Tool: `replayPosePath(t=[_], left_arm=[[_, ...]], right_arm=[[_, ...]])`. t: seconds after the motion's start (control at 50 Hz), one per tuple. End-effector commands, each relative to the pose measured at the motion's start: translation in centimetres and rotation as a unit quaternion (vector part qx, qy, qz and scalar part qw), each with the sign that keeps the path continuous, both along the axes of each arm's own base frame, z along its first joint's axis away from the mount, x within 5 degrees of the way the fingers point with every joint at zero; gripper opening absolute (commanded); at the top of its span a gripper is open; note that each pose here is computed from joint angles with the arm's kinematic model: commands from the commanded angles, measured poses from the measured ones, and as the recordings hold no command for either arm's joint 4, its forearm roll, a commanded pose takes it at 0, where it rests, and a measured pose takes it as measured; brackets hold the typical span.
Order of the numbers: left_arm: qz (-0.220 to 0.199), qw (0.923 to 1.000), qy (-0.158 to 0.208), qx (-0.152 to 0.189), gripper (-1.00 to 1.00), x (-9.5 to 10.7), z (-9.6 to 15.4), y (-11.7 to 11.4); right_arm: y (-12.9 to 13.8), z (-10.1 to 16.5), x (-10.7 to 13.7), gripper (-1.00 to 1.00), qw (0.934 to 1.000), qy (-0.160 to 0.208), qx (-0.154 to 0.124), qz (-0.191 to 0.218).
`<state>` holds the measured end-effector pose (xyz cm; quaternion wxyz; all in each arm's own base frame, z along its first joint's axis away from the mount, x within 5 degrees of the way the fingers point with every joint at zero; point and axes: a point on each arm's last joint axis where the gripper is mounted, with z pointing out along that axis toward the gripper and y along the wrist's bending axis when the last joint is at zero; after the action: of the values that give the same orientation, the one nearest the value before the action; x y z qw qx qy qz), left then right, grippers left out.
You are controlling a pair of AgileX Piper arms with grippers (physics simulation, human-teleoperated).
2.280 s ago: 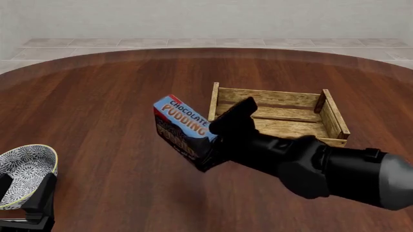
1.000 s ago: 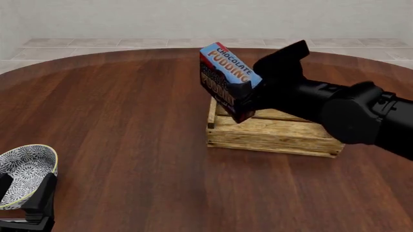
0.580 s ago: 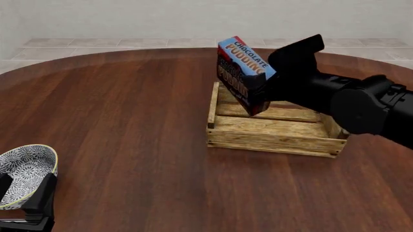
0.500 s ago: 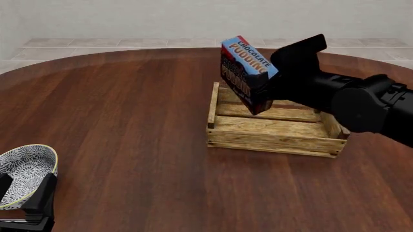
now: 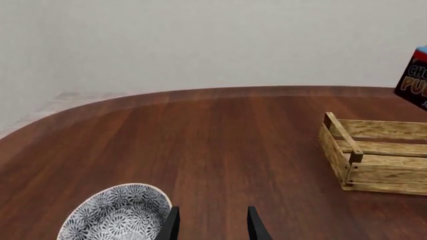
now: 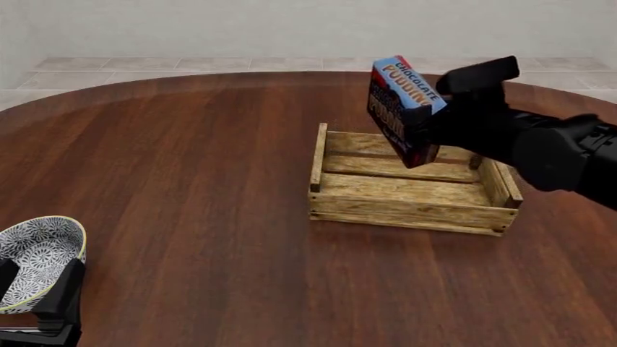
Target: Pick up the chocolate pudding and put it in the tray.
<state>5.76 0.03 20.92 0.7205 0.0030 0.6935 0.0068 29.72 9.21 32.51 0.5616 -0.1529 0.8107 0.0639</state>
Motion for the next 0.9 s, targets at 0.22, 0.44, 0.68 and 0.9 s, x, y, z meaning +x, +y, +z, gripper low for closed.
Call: replayPosePath(t=[0.22, 0.44, 0.68, 0.9], left_arm=[[-0.003, 1.0, -0.002, 0.002, 1.0, 0.0, 0.0, 0.0], [-0.002, 1.0, -0.002, 0.003, 1.0, 0.0, 0.0, 0.0], [0.001, 1.0, -0.001, 0.004, 1.0, -0.1, 0.0, 0.0], [0.002, 1.0, 0.0, 0.004, 1.0, -0.1, 0.0, 0.0]], right_arm=[[-3.7, -1.2, 1.3, -1.0, 0.9976, 0.012, 0.013, -0.067], [-5.1, -1.9, 2.2, -1.0, 0.995, 0.018, 0.021, -0.096], [-6.3, -3.7, 3.3, -1.0, 0.9921, 0.034, 0.024, -0.118], [-7.3, -5.5, 4.4, -1.0, 0.9892, 0.045, 0.027, -0.137]])
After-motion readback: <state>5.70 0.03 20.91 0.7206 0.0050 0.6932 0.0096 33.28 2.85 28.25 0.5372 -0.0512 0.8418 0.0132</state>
